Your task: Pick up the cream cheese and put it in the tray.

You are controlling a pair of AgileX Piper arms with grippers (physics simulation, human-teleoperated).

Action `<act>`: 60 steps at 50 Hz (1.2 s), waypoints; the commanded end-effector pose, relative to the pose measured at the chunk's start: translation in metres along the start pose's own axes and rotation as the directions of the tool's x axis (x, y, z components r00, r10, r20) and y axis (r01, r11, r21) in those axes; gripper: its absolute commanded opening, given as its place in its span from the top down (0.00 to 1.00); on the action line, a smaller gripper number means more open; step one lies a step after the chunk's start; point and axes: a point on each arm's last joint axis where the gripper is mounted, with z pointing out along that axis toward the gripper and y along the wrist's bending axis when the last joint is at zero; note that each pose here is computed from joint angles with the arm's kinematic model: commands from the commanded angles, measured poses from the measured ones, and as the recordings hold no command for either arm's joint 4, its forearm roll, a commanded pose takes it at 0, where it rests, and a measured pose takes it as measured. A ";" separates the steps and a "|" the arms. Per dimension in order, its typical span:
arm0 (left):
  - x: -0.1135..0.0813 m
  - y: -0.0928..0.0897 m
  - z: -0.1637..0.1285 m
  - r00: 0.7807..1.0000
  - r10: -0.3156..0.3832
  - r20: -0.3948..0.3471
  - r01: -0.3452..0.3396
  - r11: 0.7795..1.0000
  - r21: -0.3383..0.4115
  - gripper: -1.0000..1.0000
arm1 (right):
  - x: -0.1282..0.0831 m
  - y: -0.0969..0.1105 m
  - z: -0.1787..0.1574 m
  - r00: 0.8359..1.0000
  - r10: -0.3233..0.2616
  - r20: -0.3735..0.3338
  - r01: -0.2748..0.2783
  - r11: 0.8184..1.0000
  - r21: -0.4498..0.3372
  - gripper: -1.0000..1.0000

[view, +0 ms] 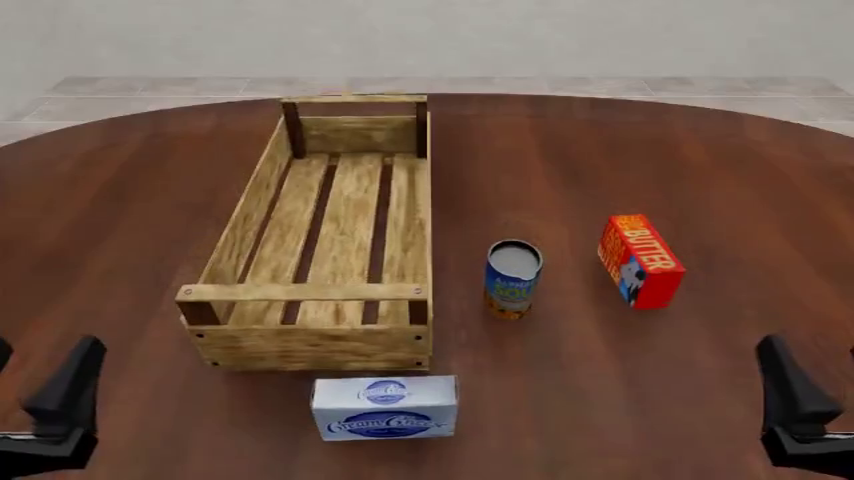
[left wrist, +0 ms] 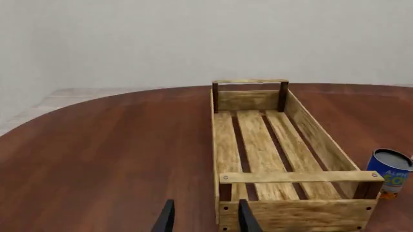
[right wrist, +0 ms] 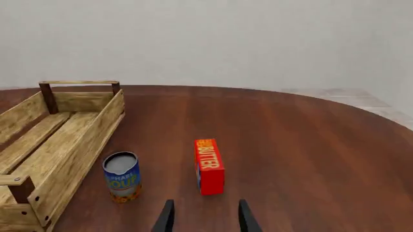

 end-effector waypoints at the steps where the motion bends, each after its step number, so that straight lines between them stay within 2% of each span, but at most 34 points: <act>1: 0.010 0.001 0.000 0.999 -0.017 0.038 0.018 1.000 -0.011 0.00 | 0.009 0.002 -0.003 0.998 0.028 0.056 -0.027 0.999 -0.026 0.00; 13: 0.011 0.000 0.005 1.000 -0.027 0.012 0.027 1.000 -0.008 0.00 | 0.010 0.002 -0.001 0.998 0.034 0.044 -0.033 0.999 -0.039 0.00; 20: 0.012 -0.001 0.006 0.999 -0.036 0.007 0.036 0.999 0.013 0.00 | 0.003 0.001 -0.004 0.996 0.061 0.060 -0.060 0.998 -0.025 0.00; 29: 0.012 -0.001 0.006 0.999 -0.051 -0.001 0.051 0.999 0.017 0.00 | -0.032 0.000 -0.009 0.995 0.058 0.077 -0.057 0.998 -0.013 0.00; 30: 0.012 -0.001 0.006 0.999 -0.053 -0.004 0.053 0.998 0.018 0.00 | -0.036 -0.001 -0.004 0.998 0.030 0.046 -0.031 0.999 0.008 0.00; 31: 0.013 -0.001 0.005 0.999 -0.054 -0.004 0.054 0.998 0.019 0.00 | -0.038 0.000 -0.004 0.999 0.024 0.049 -0.024 1.000 -0.006 0.00; 32: 0.012 -0.002 0.005 0.998 -0.055 -0.005 0.055 0.998 0.021 0.00 | -0.041 0.001 -0.005 0.998 -0.001 0.056 0.003 0.999 -0.040 0.00; 33: 0.012 -0.002 0.005 0.998 -0.056 -0.007 0.056 0.998 0.023 0.00 | -0.045 0.002 -0.005 0.998 -0.028 0.057 0.030 0.999 -0.040 0.00; 35: 0.013 -0.002 0.005 0.998 -0.057 -0.009 0.057 0.998 0.026 0.00 | -0.048 0.001 -0.003 0.998 -0.035 0.052 0.037 0.999 -0.026 0.00; 37: 0.013 -0.002 0.005 0.998 -0.057 -0.011 0.057 0.998 0.030 0.00 | -0.055 0.001 -0.004 0.998 -0.012 0.059 0.014 0.999 -0.034 0.00; 48: 0.014 -0.004 0.006 0.998 -0.051 -0.027 0.052 0.997 0.050 0.00 | -0.087 0.006 0.009 0.998 -0.053 0.027 0.056 0.993 -0.107 0.00; 52: 0.015 -0.004 0.007 0.998 -0.051 -0.032 0.053 0.997 0.055 0.00 | -0.097 0.010 0.016 0.996 -0.089 0.011 0.090 0.984 -0.155 0.00; 56: 0.015 -0.004 0.010 0.994 -0.094 -0.048 0.097 0.994 0.056 0.00 | -0.101 0.014 0.022 0.994 -0.108 -0.011 0.103 0.974 -0.202 0.00; 58: 0.015 -0.004 0.009 0.995 -0.089 -0.047 0.092 0.994 0.058 0.00 | -0.105 0.020 0.023 0.993 -0.118 -0.011 0.110 0.956 -0.273 0.00; 60: 0.015 -0.005 0.009 0.994 -0.097 -0.050 0.100 0.993 0.062 0.00 | -0.107 0.022 0.026 0.991 -0.135 -0.026 0.122 0.950 -0.286 0.00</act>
